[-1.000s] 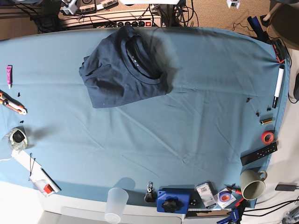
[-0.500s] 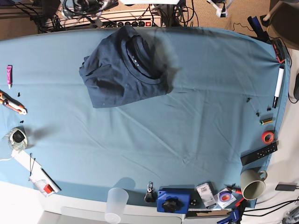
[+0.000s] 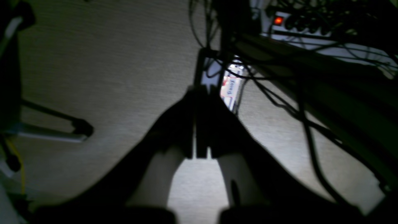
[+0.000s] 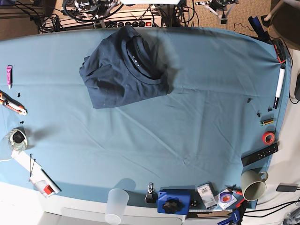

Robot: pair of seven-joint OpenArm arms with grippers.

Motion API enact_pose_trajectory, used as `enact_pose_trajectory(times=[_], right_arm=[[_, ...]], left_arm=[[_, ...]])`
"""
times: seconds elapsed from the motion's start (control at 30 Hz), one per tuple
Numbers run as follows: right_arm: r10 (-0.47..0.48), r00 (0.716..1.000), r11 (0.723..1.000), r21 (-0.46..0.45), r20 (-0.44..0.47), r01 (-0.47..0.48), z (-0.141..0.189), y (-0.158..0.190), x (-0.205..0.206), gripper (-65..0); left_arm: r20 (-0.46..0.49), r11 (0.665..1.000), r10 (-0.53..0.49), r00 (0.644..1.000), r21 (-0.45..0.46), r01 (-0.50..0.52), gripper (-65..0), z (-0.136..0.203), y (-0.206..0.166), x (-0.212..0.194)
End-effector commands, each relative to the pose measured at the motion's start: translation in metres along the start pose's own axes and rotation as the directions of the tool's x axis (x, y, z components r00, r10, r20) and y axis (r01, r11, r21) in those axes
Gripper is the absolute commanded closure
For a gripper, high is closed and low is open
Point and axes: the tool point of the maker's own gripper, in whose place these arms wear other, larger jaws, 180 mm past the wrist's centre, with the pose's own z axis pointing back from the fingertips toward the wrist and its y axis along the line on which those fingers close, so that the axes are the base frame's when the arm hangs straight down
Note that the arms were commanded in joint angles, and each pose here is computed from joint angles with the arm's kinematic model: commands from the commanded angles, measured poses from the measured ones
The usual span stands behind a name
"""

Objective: Fold the T-shirt properly

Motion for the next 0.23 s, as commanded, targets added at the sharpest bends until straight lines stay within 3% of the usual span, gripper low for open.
enact_pose_trajectory(times=[0.0,0.2], right_arm=[[0.004,1.000,1.000,-0.010,0.019,-0.003,0.001,-0.007,0.005,0.0],[0.005,1.000,1.000,-0.014,0.017,-0.005,0.001,-0.010,0.009,0.0]], left_arm=[[0.003,1.000,-0.003,1.000,-0.007,0.003,0.0,0.001,-0.003,-0.002],[0.011,1.000,-0.003,1.000,-0.022,0.003,0.0,-0.001,-0.013,0.000]])
